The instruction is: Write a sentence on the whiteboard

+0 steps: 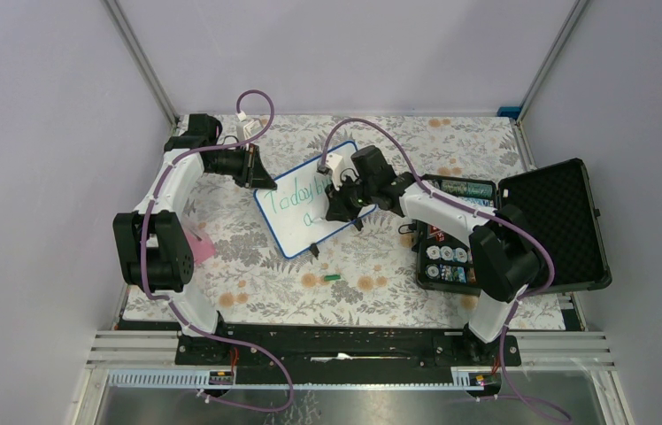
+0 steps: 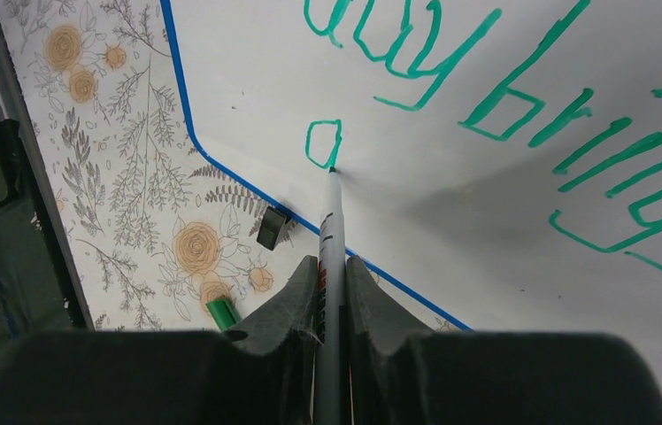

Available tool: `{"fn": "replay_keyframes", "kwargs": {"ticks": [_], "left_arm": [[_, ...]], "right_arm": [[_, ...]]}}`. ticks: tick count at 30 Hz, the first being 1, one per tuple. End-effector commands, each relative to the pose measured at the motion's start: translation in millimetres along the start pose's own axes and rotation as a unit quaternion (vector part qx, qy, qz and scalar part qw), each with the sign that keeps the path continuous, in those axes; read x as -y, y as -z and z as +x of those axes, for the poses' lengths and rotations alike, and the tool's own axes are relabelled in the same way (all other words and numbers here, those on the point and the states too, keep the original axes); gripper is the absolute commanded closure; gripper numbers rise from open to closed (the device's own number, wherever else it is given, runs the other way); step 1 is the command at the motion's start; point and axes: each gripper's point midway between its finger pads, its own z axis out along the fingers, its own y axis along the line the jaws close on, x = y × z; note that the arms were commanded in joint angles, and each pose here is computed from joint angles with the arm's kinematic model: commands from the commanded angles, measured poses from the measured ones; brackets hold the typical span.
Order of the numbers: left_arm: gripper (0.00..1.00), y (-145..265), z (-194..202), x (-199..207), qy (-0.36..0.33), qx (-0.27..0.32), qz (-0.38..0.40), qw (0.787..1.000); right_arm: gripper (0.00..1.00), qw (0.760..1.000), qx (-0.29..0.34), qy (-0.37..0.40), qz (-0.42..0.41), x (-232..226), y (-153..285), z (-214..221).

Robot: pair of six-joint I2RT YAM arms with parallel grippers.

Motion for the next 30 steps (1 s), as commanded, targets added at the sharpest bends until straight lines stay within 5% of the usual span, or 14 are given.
{"fn": "replay_keyframes", "kwargs": {"ticks": [1,18,30], "left_arm": [[1.00,1,-10,-7,-0.023,0.003,-0.019,1.000],[1.00,1,-10,-7,-0.024,0.003,-0.020,1.000],[1.00,1,-9,-8,-0.026,0.002,-0.021,0.999]], "right_arm": [[1.00,1.000,0.011,0.015,0.008,3,6,-3],[1.00,1.000,-0.008,0.016,-0.025,-22,-10,9],[1.00,0.998,0.029,0.027,-0.052,-42,4,-25]]}}
